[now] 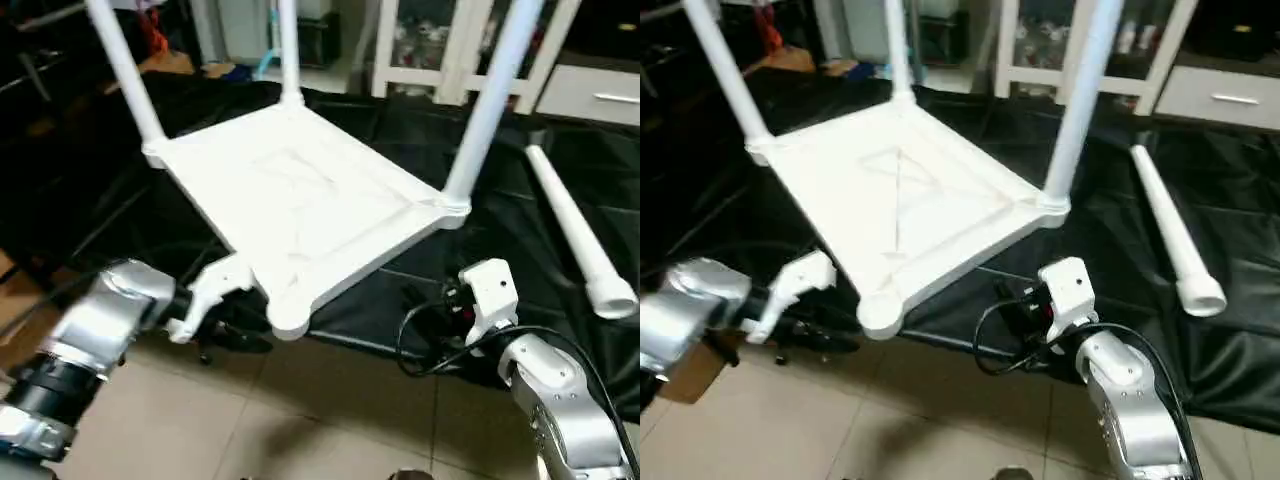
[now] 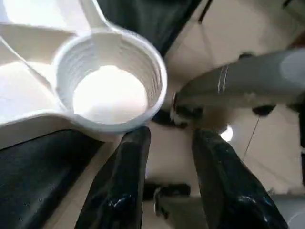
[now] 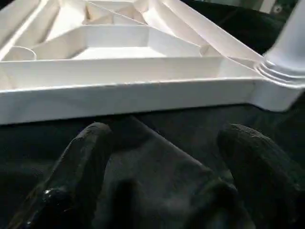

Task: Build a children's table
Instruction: Rotate leg to tighten

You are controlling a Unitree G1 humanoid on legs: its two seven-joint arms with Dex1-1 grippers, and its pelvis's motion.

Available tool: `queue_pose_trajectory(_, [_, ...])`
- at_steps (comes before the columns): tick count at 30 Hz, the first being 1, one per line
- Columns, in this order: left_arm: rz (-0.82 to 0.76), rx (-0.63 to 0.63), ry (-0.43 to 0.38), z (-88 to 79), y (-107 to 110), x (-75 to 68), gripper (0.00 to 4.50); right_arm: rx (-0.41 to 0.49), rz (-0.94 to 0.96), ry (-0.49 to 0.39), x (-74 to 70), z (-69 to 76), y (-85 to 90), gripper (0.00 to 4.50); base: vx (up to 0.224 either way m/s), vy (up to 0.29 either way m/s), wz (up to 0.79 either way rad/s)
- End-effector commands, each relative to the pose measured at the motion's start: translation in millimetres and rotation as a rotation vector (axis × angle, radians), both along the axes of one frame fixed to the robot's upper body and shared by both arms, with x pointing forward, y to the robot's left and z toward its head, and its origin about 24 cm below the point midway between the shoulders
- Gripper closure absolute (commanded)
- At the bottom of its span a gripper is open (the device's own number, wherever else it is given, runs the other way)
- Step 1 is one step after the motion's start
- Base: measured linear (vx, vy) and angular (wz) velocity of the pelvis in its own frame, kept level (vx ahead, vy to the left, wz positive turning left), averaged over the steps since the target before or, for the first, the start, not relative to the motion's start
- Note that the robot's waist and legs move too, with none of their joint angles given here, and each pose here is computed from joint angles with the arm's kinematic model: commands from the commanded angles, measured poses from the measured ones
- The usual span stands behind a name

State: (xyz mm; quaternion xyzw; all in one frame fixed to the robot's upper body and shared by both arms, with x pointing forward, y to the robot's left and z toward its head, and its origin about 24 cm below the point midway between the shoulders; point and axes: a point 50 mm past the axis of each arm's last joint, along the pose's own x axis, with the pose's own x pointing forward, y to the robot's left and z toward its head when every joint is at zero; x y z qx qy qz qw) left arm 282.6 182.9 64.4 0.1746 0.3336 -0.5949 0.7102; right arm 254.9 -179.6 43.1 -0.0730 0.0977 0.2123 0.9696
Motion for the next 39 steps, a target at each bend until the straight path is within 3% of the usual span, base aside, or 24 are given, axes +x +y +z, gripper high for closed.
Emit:
queue_pose_trajectory(1, [0.0, 0.056, -0.014, -4.5, -1, 2.2, 2.79, 0.004, 0.008, -0.032, -0.6, 7.7, 0.4, 0.6, 0.0, 0.0, 0.0])
queue_pose_trajectory(6, [0.033, 0.059, -0.074, -9.6, -11, 13.7, 2.79, 0.006, -0.002, -0.037, -0.8, 8.8, -1.1, 0.6, 0.0, 0.0, 0.0])
queue_pose_trajectory(10, [0.076, 0.011, -0.167, -1.7, -23, 31.3, 2.79, 0.007, -0.005, -0.04, -1.3, 9.5, -1.4, 0.6, 0.0, 0.0, 0.0])
queue_pose_trajectory(15, [0.104, -0.017, -0.222, 2.0, -33, 43.0, 2.79, 0.012, 0.004, -0.04, -3.0, 9.5, 0.2, 0.6, 0.0, 0.0, 0.0])
queue_pose_trajectory(18, [0.117, -0.055, -0.257, 4.0, -44, 52.4, 2.79, 0.06, 0.095, -0.01, -10.3, 10.0, 6.8, 0.6, -0.018, 0.001, 0.03])
queue_pose_trajectory(19, [0.123, -0.076, -0.264, 3.9, -50, 55.4, 2.79, 0.079, 0.21, 0.036, -19.3, 9.2, 12.9, 0.6, -0.063, 0.012, 0.06])
queue_pose_trajectory(21, [0.122, -0.083, -0.266, 3.4, -53, 56.8, 2.79, 0.081, 0.275, 0.065, -24.9, 8.3, 15.8, 0.6, -0.069, 0.014, 0.06])
queue_pose_trajectory(24, [0.112, -0.096, -0.278, 2.9, -62, 60.3, 2.79, 0.016, 0.439, 0.158, -43.3, 3.2, 15.0, 0.6, -0.089, 0.026, 0.0])
queue_pose_trajectory(30, [0.061, -0.118, -0.261, 3.7, -67, 60.0, 2.79, -0.023, 0.388, 0.181, -44.9, 2.3, -1.7, 0.6, -0.124, 0.002, 0.05])
queue_pose_trajectory(34, [-0.069, -0.112, -0.173, 0.5, -60, 45.7, 2.79, -0.051, 0.378, 0.197, -46.6, 0.1, -7.2, 0.6, 0.007, -0.07, -0.03])
queue_pose_trajectory(39, [-0.032, -0.11, -0.227, 0.2, -59, 50.3, 2.79, -0.044, 0.392, 0.198, -46.7, 0.0, -3.5, 0.6, -0.076, -0.001, 0.12])
